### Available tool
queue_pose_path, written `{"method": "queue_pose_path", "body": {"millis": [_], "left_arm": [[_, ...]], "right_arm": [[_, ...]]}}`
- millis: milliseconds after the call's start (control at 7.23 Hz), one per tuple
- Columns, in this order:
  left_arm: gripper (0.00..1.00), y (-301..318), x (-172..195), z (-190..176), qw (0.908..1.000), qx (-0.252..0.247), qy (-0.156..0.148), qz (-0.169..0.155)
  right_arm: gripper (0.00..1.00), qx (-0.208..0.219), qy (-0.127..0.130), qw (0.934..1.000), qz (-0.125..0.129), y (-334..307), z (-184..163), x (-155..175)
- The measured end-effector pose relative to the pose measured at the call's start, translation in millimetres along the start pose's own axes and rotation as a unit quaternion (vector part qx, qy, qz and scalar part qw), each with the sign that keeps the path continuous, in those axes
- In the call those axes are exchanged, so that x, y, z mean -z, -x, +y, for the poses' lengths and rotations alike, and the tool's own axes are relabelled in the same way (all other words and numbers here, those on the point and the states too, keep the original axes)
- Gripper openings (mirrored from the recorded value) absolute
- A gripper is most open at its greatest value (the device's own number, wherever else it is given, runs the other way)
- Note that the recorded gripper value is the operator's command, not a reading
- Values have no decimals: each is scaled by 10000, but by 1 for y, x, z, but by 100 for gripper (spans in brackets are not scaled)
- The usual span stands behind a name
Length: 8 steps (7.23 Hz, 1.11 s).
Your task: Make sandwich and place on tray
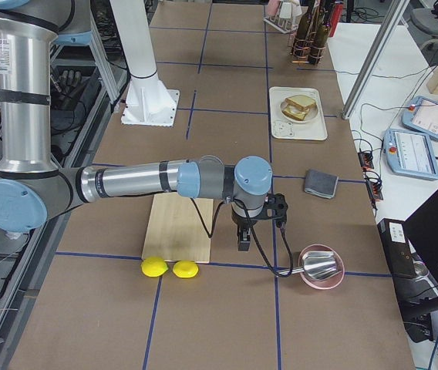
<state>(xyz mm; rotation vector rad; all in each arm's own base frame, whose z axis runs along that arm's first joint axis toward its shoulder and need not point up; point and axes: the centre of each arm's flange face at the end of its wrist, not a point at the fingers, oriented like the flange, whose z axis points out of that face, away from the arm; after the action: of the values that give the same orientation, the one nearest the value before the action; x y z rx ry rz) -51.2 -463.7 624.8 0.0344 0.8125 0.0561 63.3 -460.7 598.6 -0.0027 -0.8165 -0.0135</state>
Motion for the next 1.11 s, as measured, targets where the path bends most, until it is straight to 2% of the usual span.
{"method": "queue_pose_path", "body": {"millis": [692,1107], "left_arm": [[100,9,4,2,9999,112,-44,4],[100,8,6,2,9999,96,-67,3]], "right_arm": [[100,-253,71,9996,-52,-25,10,-8],[100,-290,-62,9995,-51,-38,16,-4]]}}
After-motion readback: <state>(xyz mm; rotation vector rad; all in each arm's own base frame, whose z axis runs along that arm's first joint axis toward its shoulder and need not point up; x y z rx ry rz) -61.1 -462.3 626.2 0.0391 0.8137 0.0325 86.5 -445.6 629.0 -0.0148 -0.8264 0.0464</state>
